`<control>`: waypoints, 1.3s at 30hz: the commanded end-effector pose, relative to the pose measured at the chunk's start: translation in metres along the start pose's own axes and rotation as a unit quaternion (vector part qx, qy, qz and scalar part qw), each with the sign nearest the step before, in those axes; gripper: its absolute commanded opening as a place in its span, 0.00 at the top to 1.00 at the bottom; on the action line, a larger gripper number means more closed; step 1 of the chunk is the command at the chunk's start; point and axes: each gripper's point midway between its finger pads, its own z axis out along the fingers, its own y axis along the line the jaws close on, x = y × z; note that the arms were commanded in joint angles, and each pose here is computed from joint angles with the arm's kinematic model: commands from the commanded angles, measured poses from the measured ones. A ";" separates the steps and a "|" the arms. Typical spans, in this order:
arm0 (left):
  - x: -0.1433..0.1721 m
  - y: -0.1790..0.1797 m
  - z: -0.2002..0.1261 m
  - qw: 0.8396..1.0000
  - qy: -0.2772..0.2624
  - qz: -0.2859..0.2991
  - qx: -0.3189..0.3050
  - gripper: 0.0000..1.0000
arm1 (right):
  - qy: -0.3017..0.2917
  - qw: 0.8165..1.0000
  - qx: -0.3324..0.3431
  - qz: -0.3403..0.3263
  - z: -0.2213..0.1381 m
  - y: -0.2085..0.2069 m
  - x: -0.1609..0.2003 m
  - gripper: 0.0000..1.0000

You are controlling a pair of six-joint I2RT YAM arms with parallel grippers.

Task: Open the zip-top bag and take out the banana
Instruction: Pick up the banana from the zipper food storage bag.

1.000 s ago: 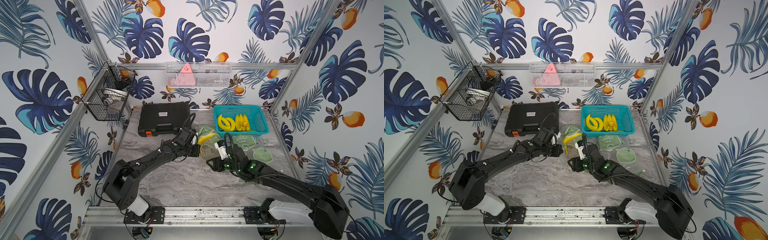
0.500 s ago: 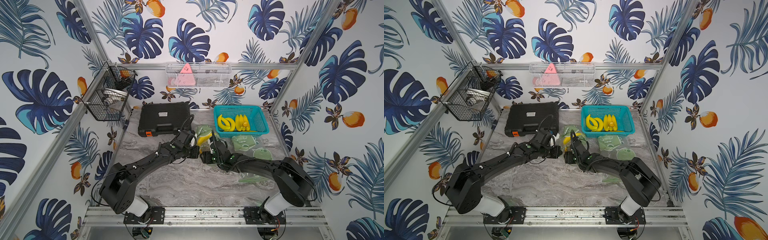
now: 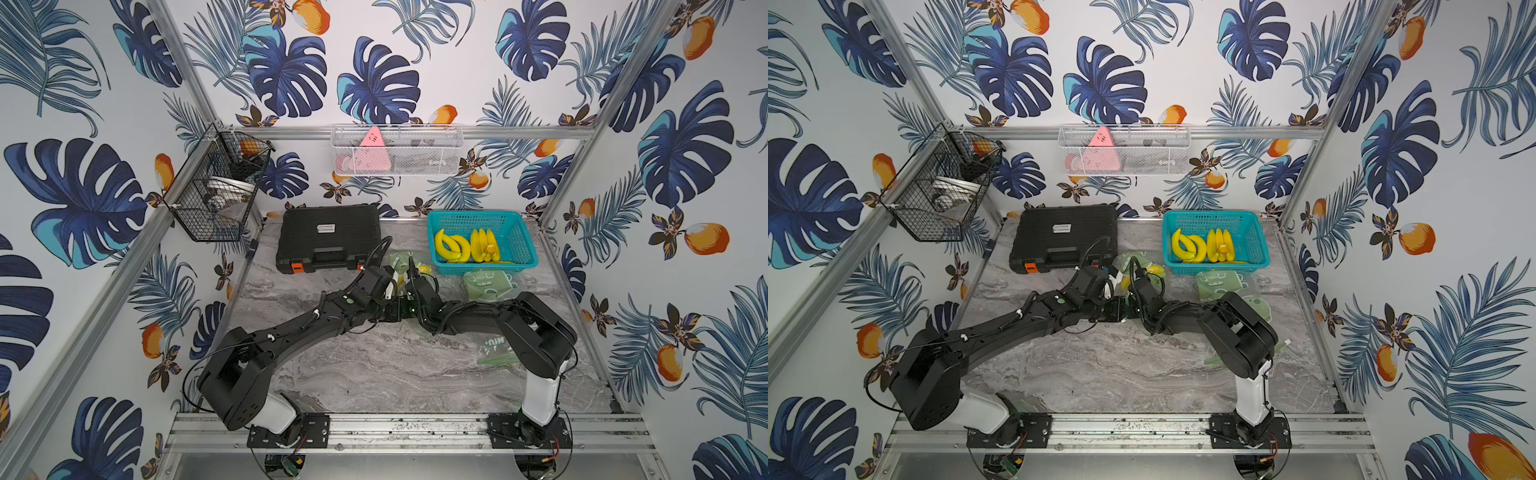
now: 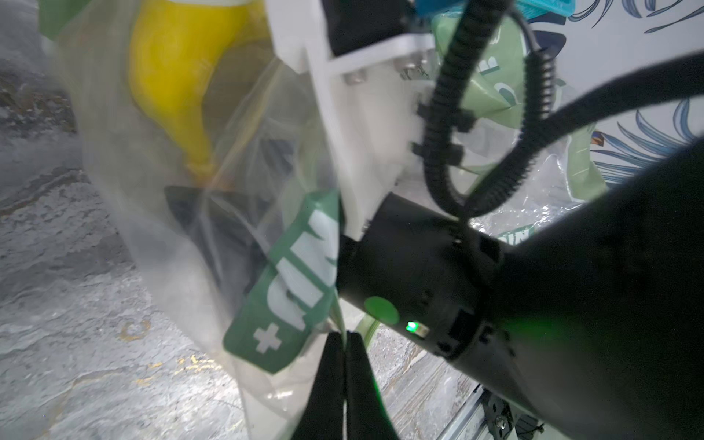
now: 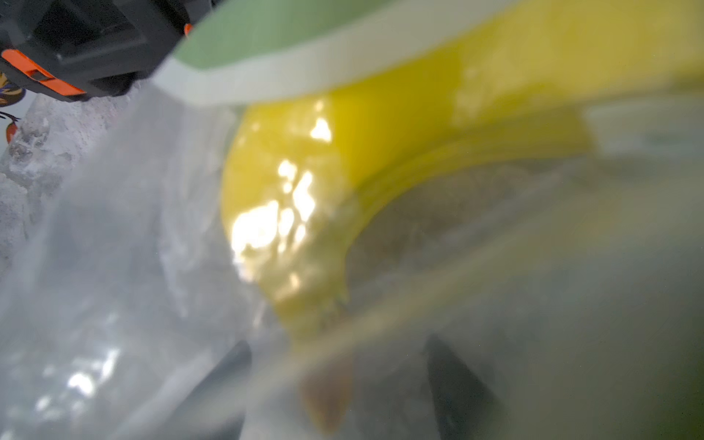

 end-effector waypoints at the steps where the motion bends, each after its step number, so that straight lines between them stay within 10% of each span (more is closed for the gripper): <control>1: -0.003 -0.011 0.002 1.000 -0.003 -0.008 0.026 1.00 | -0.041 0.998 -0.038 -0.007 0.009 0.019 -0.018 0.28; 4: -0.004 -0.009 0.001 1.000 -0.006 -0.006 0.019 1.00 | -0.034 0.998 -0.046 -0.007 0.016 0.023 -0.016 0.64; 12: -0.003 0.014 0.000 0.999 0.001 0.017 -0.040 1.00 | 0.050 0.998 -0.038 -0.019 -0.014 0.017 0.005 0.80; 20: 0.007 0.036 0.001 0.996 0.015 0.040 -0.072 1.00 | 0.111 0.978 -0.159 0.082 -0.087 -0.001 -0.011 0.87; 39: -0.023 0.048 0.007 0.993 0.014 0.053 -0.101 1.00 | 0.191 0.931 -0.312 0.008 -0.198 0.029 0.000 0.89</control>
